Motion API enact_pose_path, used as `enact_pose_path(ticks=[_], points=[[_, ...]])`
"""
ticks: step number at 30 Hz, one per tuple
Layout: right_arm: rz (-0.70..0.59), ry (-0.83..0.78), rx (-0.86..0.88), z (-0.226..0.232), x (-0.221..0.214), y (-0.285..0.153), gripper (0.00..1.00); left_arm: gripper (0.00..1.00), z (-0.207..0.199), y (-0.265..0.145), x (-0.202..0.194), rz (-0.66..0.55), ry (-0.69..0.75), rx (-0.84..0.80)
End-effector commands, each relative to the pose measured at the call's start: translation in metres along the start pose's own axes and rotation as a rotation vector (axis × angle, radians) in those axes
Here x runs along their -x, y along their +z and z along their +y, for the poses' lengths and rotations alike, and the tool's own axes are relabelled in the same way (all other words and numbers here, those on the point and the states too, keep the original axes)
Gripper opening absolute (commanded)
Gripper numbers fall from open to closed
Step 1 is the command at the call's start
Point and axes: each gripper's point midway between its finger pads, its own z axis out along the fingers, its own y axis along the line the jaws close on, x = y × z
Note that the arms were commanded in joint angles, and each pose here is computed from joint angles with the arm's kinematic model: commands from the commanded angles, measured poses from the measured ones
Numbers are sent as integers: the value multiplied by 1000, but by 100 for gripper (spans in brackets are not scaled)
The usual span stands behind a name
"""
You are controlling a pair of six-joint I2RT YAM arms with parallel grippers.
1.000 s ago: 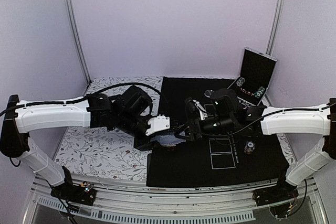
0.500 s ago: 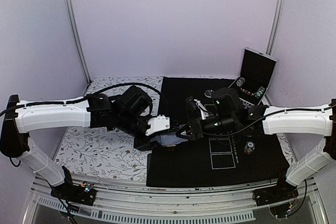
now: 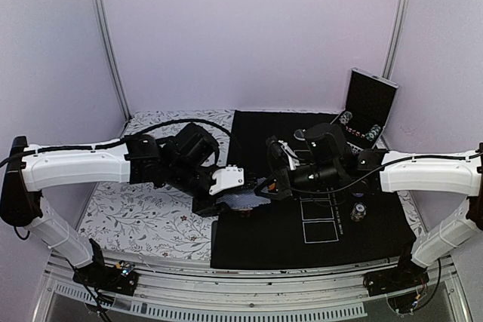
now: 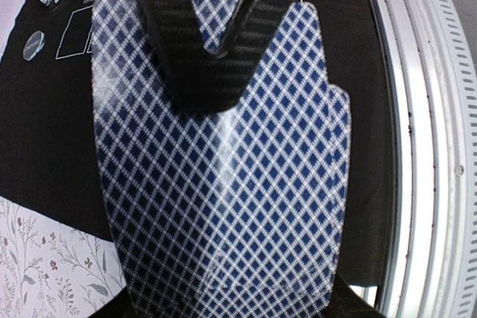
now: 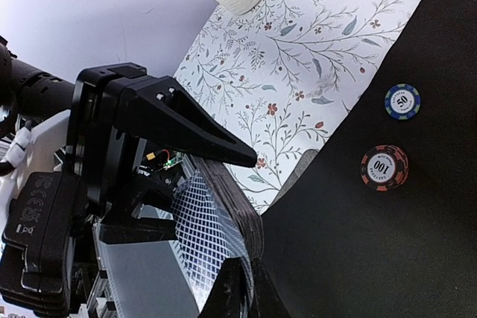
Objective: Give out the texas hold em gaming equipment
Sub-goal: Pick up the poker card from the face-down deck piles, then distribute the poker card in the big blind area.
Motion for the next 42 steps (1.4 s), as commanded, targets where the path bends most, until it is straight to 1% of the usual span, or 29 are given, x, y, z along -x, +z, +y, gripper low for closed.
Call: enact_pose_path(ticks=[1,12,19,24,27,29,34,37,42], points=[[-29,-10,-28,6,8,-11,6,57,4,-3,-1,-7,-12,12],[-55,-16,-56,8,11,-27,3,57,4,-2,-2,-6,-13,11],[-119,-51,8,30,24,-46,2,57,4,-2,-2,-2,-13,9],[-196,-47,-20,31,35,-71,2,57,4,0,-5,8,-16,8],[-259,-22,-74,21,41,-93,2,57,5,0,-6,15,-21,15],[-304,11,-139,8,44,-109,2,57,6,0,-6,17,-23,20],[-357,109,-252,-31,33,-137,2,57,10,-1,-8,32,-34,45],[-336,182,-276,-55,15,-134,2,57,14,-1,-11,52,-47,64],[-263,273,-228,-76,-10,-102,2,57,20,-1,-14,85,-71,94]])
